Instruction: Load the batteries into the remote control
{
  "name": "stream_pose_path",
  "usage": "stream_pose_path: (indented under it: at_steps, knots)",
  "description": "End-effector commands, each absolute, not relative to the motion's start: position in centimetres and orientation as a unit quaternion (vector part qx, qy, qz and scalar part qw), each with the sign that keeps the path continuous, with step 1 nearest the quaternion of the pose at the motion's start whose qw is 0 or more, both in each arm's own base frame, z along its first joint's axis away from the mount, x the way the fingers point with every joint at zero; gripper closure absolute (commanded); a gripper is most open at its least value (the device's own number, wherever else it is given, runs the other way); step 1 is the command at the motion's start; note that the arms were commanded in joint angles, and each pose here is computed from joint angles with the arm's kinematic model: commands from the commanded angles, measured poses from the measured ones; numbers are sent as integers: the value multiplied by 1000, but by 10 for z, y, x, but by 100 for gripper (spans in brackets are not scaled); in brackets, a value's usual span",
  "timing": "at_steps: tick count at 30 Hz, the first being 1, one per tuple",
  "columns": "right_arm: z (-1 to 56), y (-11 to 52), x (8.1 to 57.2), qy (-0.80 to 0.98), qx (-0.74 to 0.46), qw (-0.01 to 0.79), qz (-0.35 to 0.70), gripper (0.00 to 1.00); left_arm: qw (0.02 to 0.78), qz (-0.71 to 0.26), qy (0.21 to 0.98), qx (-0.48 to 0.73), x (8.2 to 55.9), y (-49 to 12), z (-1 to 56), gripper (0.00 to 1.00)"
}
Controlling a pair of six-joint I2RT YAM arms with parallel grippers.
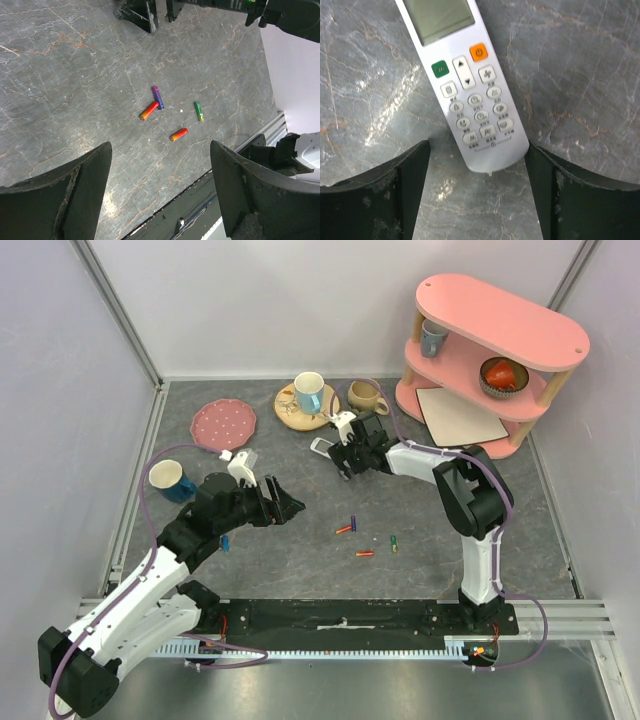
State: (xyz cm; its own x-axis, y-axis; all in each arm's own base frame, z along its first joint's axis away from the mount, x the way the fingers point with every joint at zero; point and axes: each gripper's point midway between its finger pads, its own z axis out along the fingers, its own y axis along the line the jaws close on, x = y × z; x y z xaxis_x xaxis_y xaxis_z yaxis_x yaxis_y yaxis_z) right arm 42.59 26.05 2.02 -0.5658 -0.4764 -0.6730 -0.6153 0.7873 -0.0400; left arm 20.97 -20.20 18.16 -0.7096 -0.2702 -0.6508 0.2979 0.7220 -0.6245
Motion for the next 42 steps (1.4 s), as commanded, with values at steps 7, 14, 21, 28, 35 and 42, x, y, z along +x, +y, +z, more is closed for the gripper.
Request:
stream_pose_path:
  at_steps: [7,14,21,28,35,42]
  knots:
    - [32,255,399,881,-317,341,84,18,382,-372,846,-4,214,-201,178,15]
    - [31,254,417,880,-330,338,49,2,380,-382,842,-6,212,-203,181,16]
    - [24,260,435,878,-343,331,38,2,383,-372,846,-5,209,-198,179,16]
    - [19,273,443,877,-359,314,57,8,384,-365,848,-4,209,-196,178,16]
    - [5,274,423,885,-355,287,89,21,381,-367,849,-4,211,-198,178,16]
    - [1,269,404,897,-325,281,106,38,381,-370,847,-5,210,-199,178,16]
